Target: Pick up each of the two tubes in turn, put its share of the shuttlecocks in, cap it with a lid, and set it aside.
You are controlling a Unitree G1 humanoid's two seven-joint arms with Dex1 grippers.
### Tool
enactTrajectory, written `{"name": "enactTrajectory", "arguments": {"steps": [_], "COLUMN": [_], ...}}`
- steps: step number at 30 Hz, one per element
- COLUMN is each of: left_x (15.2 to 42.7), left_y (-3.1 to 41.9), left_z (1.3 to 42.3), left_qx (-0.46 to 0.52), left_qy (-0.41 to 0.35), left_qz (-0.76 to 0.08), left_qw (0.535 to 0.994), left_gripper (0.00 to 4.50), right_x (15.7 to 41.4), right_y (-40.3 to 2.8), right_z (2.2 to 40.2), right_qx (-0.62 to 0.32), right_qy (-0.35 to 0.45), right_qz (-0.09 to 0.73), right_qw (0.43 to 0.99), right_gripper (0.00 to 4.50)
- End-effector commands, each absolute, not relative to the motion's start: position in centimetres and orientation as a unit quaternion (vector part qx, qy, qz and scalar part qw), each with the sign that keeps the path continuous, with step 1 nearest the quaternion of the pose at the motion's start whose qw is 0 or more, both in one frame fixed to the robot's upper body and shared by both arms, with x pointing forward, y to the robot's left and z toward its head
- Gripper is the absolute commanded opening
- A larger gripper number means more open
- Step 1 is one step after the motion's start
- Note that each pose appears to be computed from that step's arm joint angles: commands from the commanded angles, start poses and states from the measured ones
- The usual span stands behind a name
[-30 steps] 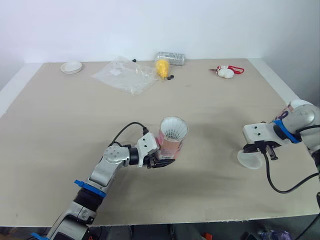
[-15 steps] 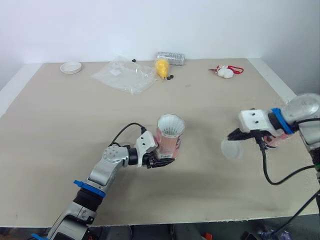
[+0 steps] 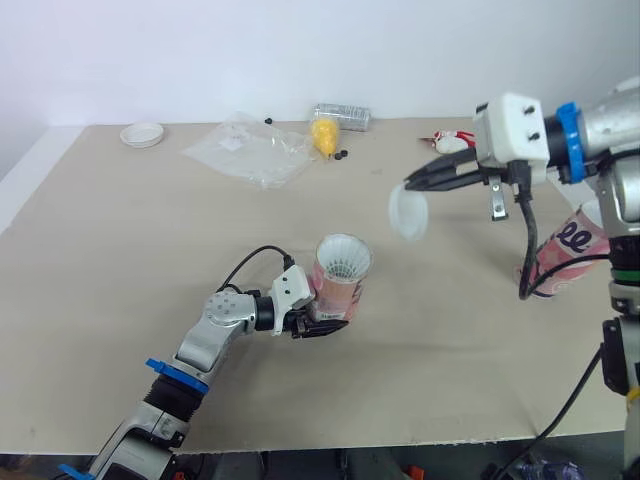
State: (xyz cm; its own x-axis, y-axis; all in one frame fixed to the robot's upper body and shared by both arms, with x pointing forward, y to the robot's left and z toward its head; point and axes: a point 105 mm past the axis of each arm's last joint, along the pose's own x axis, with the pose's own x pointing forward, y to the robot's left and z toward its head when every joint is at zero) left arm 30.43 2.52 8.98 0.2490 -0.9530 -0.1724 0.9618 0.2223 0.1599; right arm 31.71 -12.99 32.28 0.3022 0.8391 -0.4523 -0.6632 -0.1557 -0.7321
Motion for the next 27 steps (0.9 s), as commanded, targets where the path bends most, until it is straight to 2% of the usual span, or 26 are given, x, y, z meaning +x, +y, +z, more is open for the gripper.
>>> {"name": "enactTrajectory", "arguments": {"steps": [1, 8, 19, 23, 27], "left_x": [30.2, 30.3, 30.3, 30.3, 30.3], "left_y": [2.9, 2.9, 3.2, 3.2, 3.2], "left_z": [7.3, 7.3, 7.2, 7.1, 7.1], "left_qx": [0.121, 0.12, 0.118, 0.118, 0.117], "left_qy": [0.052, 0.053, 0.057, 0.058, 0.06], "left_qz": [-0.61, -0.609, -0.603, -0.603, -0.603], "left_qw": [0.781, 0.783, 0.787, 0.787, 0.787], "left_gripper": [2.91, 2.91, 2.91, 2.91, 2.91], "right_x": [29.9, 29.1, 29.9, 29.9, 29.8], "right_y": [-10.9, -8.5, -6.8, -6.6, -6.7], "right_z": [33.4, 31.4, 29.4, 29.7, 32.4], "right_qx": [-0.481, -0.472, -0.513, -0.512, -0.515], "right_qy": [-0.138, -0.14, -0.137, -0.143, -0.158], "right_qz": [0.606, 0.643, 0.656, 0.659, 0.649], "right_qw": [0.619, 0.586, 0.535, 0.533, 0.537], "right_gripper": [0.07, 0.07, 0.07, 0.07, 0.07]}}
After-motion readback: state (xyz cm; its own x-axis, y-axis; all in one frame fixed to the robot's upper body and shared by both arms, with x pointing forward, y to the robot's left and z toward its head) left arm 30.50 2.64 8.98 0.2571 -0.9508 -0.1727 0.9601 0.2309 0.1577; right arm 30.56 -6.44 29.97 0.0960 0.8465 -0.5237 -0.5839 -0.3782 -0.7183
